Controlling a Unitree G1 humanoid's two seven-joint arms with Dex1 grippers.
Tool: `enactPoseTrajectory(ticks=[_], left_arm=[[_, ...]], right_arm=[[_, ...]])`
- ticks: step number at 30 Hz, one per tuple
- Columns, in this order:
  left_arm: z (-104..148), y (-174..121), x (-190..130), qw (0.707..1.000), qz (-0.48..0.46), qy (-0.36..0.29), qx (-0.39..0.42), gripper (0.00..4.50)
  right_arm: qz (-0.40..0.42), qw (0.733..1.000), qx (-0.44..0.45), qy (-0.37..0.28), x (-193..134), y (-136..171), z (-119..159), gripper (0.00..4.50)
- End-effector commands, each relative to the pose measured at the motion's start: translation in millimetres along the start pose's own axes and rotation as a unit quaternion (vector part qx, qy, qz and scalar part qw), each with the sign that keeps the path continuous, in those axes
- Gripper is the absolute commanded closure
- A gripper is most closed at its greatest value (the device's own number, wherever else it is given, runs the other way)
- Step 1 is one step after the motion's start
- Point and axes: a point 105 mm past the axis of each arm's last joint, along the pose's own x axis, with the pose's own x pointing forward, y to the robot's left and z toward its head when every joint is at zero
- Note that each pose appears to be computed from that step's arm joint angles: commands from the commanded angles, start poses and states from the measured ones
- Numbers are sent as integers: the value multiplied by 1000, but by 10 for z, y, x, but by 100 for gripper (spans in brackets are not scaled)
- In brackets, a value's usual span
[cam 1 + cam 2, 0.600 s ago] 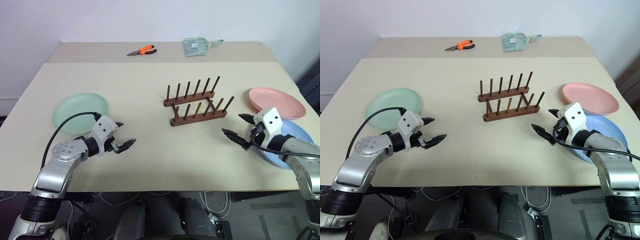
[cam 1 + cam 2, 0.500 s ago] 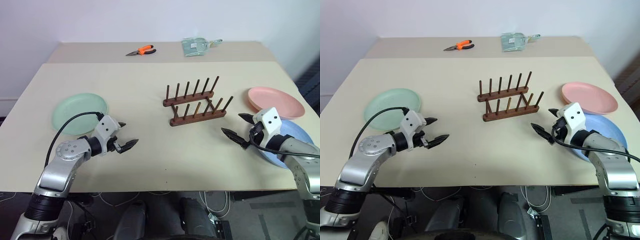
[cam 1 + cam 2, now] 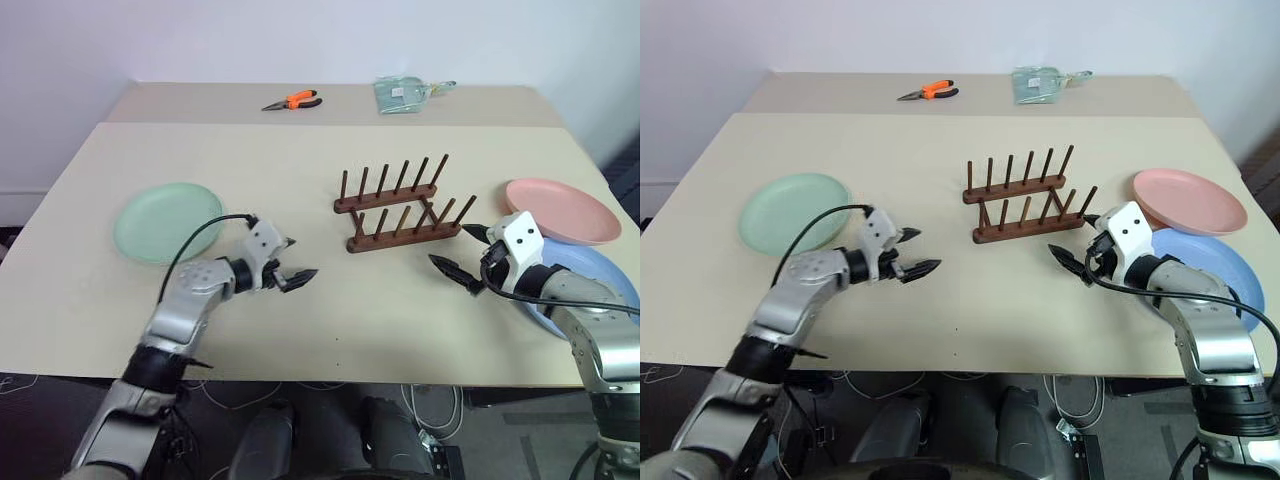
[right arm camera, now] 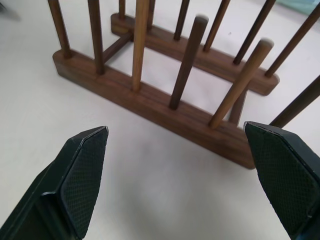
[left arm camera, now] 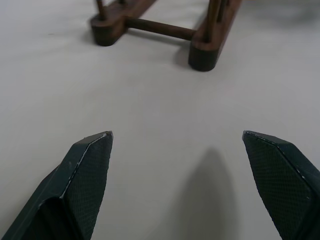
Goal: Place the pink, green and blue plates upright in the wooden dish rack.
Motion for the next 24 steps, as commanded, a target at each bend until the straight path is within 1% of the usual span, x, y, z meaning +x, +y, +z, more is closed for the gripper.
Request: enactPoseTrajectory(ticks=[1, 3, 7, 8, 10, 11, 12, 13, 15, 16, 20, 24], left_arm=[[13, -92, 352, 998, -45, 4, 34, 23], [42, -138, 567, 997, -66, 5, 39, 23], [67, -239, 793, 994, -99, 3, 56, 23], [56, -260, 831, 993, -104, 7, 62, 46], [35, -271, 876, 992, -105, 10, 68, 110], [37, -293, 896, 992, -110, 6, 64, 154], [48, -316, 911, 992, -114, 0, 61, 211], [55, -333, 923, 991, -116, -4, 61, 249], [62, -352, 923, 990, -121, -9, 67, 364], [62, -362, 911, 989, -126, -12, 74, 379], [86, -416, 834, 984, -152, -28, 94, 378], [145, -492, 513, 965, -227, -52, 123, 378]], right_arm=[[-35, 999, -11, -19, -119, 81, 100, 3], [-50, 999, -5, -13, -207, 141, 56, 3], [-80, 997, 1, 0, -366, 168, -21, 3], [-85, 996, 2, 2, -401, 167, -32, 0], [-93, 996, 1, 7, -447, 164, -48, 0], [-98, 995, 1, 10, -472, 152, -63, 0], [-103, 995, 0, 13, -493, 142, -81, 0], [-106, 994, -1, 17, -508, 136, -99, 0], [-104, 994, -5, 22, -511, 146, -119, 0], [-103, 994, -5, 22, -505, 158, -122, 0], [-97, 995, -12, 27, -495, 169, -142, 0], [-94, 995, -16, 38, -553, 102, -185, 0]])
